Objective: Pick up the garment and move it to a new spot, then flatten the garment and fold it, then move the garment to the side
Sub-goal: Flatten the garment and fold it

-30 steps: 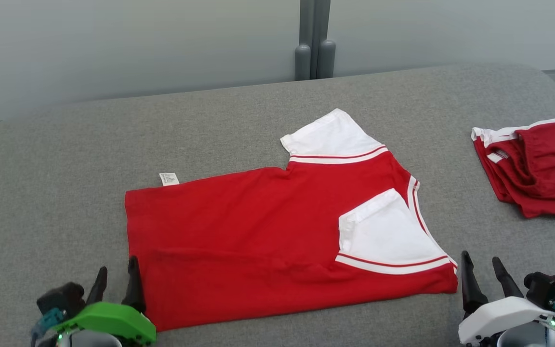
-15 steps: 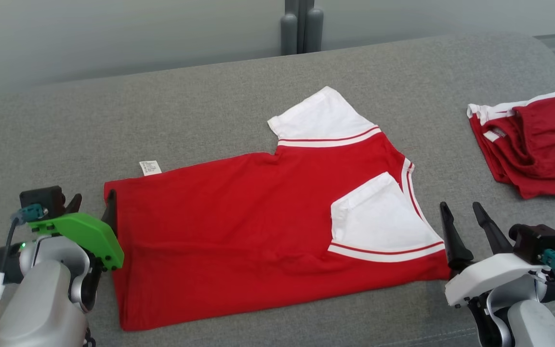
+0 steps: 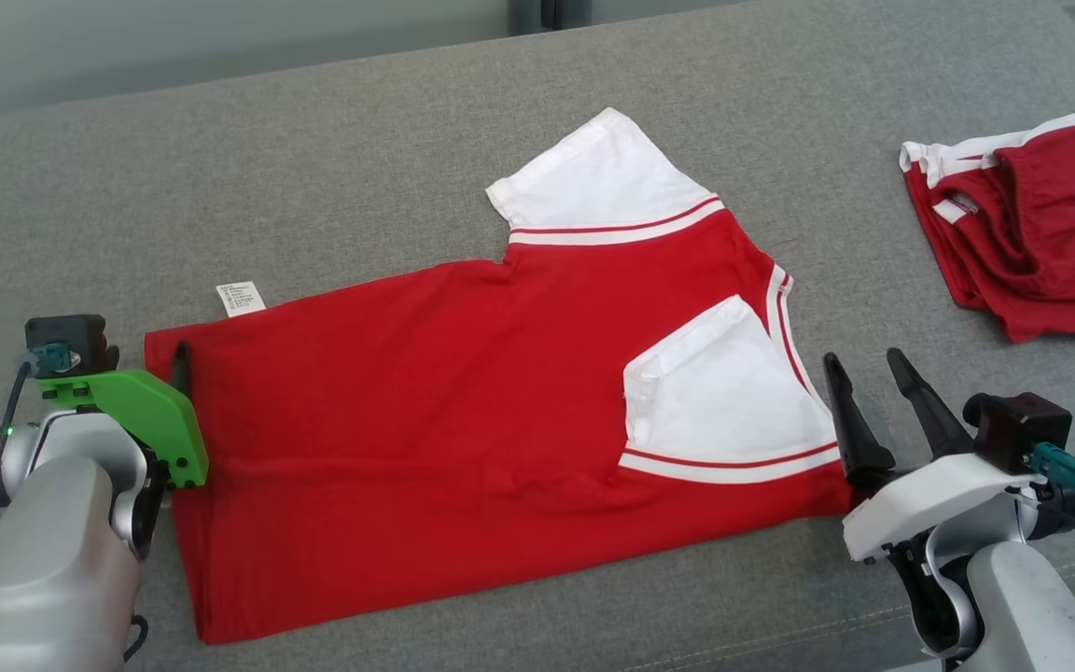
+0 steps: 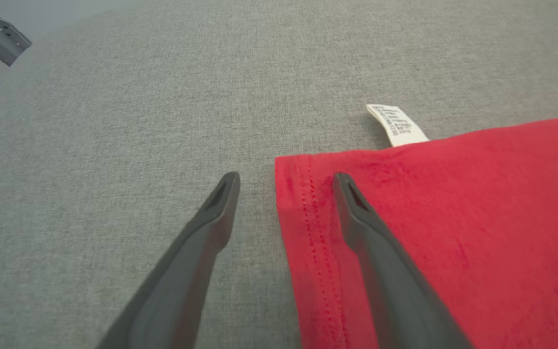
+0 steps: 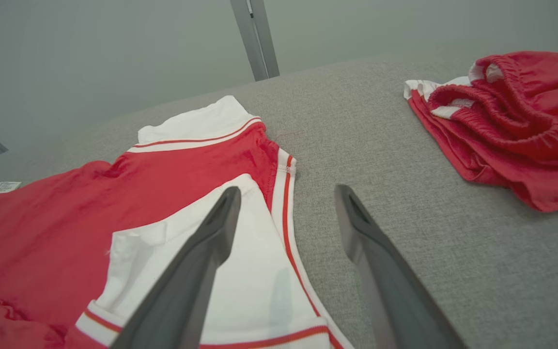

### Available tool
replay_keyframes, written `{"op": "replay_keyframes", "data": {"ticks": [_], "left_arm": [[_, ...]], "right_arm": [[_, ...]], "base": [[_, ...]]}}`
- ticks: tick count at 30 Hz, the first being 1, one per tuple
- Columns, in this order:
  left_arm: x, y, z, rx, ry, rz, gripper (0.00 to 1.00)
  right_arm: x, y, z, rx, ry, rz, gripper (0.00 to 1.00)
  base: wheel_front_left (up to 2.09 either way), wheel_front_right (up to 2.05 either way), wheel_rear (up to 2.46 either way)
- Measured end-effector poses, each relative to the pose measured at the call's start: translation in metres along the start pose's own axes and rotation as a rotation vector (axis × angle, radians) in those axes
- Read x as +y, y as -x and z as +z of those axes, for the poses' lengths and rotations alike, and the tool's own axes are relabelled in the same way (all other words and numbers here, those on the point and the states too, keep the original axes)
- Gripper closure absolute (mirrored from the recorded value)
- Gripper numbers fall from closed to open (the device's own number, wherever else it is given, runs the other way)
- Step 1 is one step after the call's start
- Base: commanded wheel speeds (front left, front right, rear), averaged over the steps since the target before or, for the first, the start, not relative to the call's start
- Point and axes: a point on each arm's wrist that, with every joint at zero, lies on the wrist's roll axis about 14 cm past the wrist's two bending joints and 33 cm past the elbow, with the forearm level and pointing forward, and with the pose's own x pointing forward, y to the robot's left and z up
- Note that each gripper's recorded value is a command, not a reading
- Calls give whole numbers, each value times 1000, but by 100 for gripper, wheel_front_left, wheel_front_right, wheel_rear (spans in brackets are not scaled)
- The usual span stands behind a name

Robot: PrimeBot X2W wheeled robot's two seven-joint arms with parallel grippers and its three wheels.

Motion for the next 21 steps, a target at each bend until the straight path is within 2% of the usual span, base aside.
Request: {"op": "replay_keyframes", "data": {"ticks": [17, 18, 19, 20, 21], "left_arm": [[-5, -22, -6, 61, -53, -12, 0], [-6, -23, -5, 59, -56, -13, 10], [-7, -24, -5, 58, -58, -17, 38], [-8, -24, -5, 60, -62, -21, 55], [-8, -24, -6, 61, -65, -24, 65]], "right_arm": [[-9, -5, -6, 22, 13, -6, 0], [-10, -5, -6, 23, 13, -8, 0], [-10, -5, -6, 22, 14, -9, 0], [-10, -5, -6, 21, 14, -9, 0], [-10, -6, -6, 21, 13, -10, 0]], "base": [[0, 0, 0], [0, 0, 0], [0, 0, 0], [0, 0, 0], [0, 0, 0]]}}
